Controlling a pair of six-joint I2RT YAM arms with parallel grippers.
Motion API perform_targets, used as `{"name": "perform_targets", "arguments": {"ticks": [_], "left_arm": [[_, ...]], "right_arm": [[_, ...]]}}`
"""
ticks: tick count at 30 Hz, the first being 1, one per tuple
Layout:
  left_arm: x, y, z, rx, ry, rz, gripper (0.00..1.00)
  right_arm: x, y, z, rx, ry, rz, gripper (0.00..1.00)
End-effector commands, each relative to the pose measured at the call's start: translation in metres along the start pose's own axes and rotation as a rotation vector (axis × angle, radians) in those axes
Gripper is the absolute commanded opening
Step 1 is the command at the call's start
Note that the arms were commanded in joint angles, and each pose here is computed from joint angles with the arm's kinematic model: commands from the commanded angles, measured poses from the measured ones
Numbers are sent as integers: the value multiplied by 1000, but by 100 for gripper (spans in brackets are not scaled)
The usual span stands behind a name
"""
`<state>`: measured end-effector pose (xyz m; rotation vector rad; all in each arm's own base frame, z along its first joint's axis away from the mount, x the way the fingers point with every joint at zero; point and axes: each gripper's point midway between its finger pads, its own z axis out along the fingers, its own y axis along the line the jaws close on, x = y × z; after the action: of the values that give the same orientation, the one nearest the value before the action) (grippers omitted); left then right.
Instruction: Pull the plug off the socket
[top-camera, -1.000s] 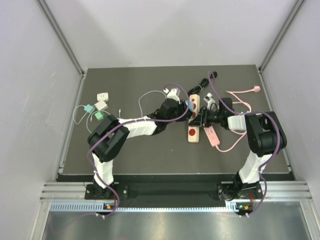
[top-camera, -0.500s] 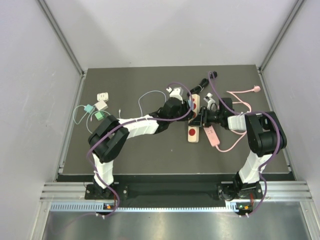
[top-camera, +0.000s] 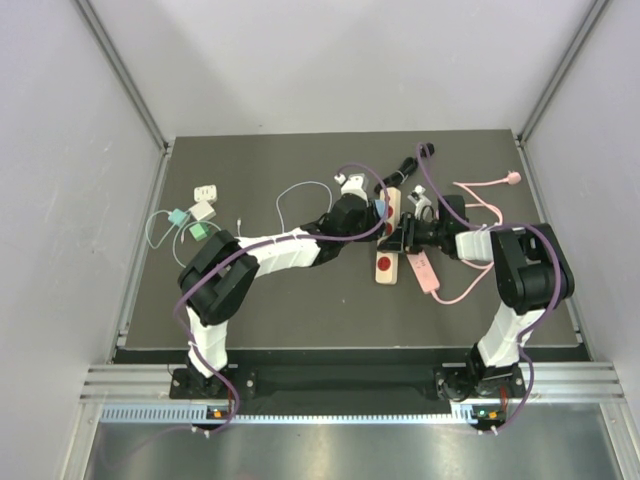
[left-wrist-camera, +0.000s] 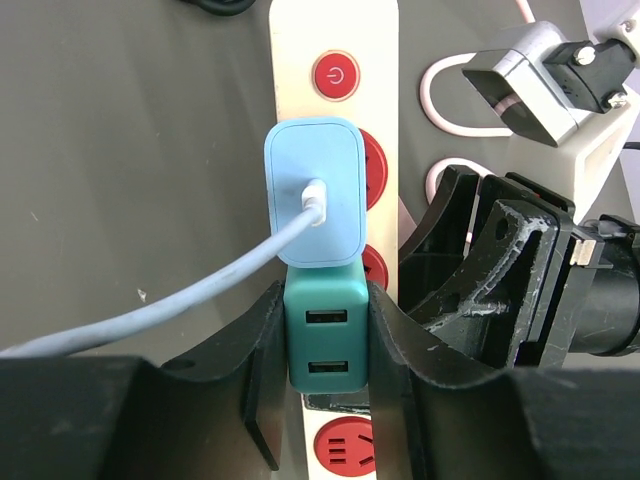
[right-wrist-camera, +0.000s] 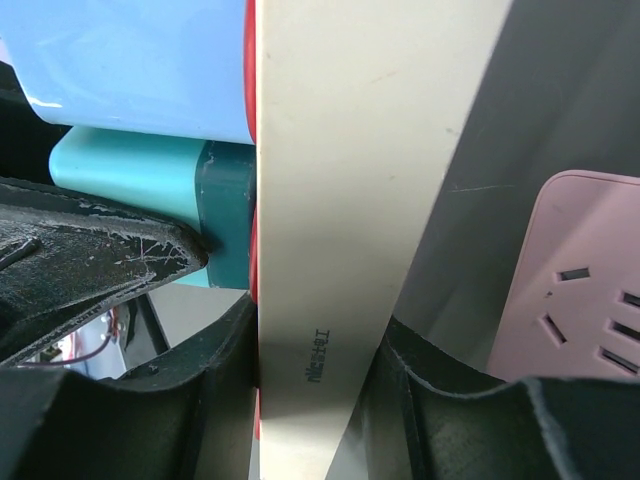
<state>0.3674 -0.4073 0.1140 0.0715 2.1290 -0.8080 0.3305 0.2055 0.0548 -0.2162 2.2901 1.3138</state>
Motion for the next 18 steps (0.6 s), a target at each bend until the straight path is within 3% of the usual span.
{"name": "perform_targets", "arguments": {"ticks": [1,9,18], "left_arm": [[-20,-52,-17,165,-44,-41,0],[-44,-89,-63,405,-50,-226,0],[-44,-71,-76,402,-56,-205,0]], "right_arm": [[-29,22,-5,-28,-81,-185,0],[-26,22,-9,-77,-75,-170,0],[-33,13,-18,-61,-119,-151,0]]}}
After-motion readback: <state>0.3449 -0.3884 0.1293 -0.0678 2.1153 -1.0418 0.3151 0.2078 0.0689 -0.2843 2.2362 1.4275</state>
